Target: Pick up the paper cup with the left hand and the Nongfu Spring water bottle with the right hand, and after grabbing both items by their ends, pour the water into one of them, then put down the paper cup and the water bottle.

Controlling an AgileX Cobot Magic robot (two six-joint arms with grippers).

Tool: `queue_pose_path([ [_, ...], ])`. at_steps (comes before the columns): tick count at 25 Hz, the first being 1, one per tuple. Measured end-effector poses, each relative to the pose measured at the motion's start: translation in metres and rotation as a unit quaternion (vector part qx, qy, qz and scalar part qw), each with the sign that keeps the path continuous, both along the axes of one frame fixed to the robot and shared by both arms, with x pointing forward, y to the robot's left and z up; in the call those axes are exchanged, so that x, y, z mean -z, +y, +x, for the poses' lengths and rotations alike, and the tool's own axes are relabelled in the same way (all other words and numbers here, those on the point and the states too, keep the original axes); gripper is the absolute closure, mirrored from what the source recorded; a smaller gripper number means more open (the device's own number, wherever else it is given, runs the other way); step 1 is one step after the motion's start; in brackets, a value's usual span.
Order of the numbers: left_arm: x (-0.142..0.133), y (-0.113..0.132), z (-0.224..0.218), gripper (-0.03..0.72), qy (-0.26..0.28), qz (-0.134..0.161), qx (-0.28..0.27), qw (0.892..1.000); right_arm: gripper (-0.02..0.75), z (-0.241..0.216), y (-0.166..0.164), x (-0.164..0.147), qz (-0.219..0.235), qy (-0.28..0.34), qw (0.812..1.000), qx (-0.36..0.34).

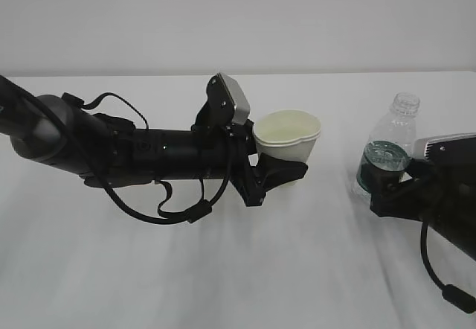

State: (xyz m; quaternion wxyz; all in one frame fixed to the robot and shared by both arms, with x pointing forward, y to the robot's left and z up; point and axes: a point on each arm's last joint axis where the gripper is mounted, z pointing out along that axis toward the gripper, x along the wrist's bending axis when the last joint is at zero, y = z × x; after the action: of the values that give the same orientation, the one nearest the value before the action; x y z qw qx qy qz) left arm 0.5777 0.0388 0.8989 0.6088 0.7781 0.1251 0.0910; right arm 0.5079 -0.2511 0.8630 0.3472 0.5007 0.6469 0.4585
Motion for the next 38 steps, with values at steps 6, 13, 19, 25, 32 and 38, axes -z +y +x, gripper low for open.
queue_pose_path([
  [6, 0.001, 0.001, 0.002, 0.252, 0.004, 0.004, -0.012, 1.0, 0.13, -0.011, -0.001, 0.003, -0.003, 0.015, 1.0, -0.001],
  [13, 0.003, 0.003, 0.004, 0.252, 0.007, 0.015, -0.022, 1.0, 0.13, -0.021, -0.002, 0.005, -0.005, 0.029, 1.0, -0.003],
  [19, 0.004, 0.009, 0.008, 0.252, 0.008, 0.019, -0.033, 0.999, 0.139, -0.028, -0.002, -0.005, -0.005, 0.017, 1.0, -0.014],
  [25, 0.003, 0.023, 0.019, 0.252, 0.009, 0.018, -0.056, 0.998, 0.141, -0.034, -0.002, -0.015, -0.003, 0.004, 1.0, -0.014],
  [32, 0.003, 0.044, 0.032, 0.252, 0.013, 0.01, -0.084, 0.996, 0.142, -0.034, -0.002, -0.015, -0.004, 0.003, 1.0, -0.015],
  [38, 0.003, 0.059, 0.036, 0.252, 0.018, -0.006, -0.094, 0.995, 0.142, -0.034, -0.002, -0.015, -0.004, 0.003, 1.0, -0.015],
])
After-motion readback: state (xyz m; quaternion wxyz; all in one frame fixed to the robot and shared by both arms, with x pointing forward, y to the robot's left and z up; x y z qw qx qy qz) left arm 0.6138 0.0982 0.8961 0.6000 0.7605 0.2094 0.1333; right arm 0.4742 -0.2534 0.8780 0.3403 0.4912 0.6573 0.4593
